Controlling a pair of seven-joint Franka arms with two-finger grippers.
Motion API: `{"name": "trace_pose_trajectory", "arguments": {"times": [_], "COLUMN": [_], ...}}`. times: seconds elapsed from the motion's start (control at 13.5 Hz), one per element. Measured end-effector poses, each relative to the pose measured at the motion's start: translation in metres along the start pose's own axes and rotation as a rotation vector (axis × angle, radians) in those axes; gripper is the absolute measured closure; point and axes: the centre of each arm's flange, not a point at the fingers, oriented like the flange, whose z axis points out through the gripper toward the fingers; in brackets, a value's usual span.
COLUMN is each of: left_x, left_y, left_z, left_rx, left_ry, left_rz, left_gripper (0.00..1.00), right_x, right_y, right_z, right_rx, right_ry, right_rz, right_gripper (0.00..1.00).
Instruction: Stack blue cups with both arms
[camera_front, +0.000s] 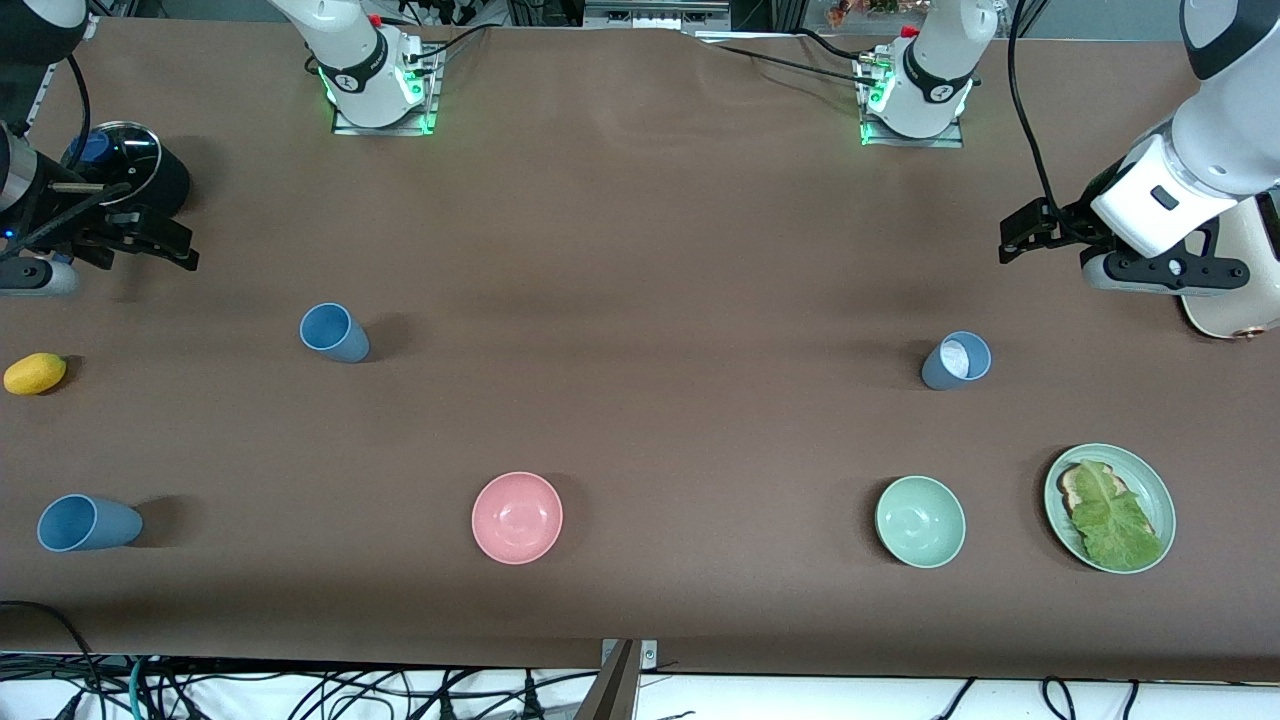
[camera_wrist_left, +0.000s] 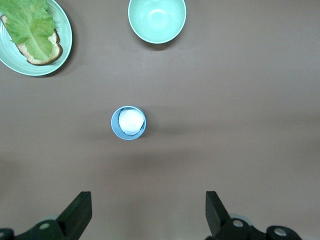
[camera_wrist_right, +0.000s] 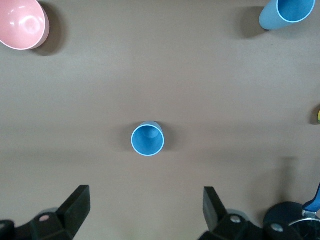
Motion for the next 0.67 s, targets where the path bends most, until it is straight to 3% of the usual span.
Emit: {"name": "trace_pose_trajectory", "arguments": {"times": [0.67], "left_x": [-0.0007], "left_y": [-0.001], "left_z": [0.0005], "left_rx": [0.0], "left_ry": [-0.007], "left_rz": [0.0], "left_gripper": [0.0], "right_x": [-0.0001], "right_y": [0.0001], "right_z": [0.0002], "right_rx": [0.0], "right_ry": [-0.001], "right_rz": [0.0], "right_gripper": [0.0]}}
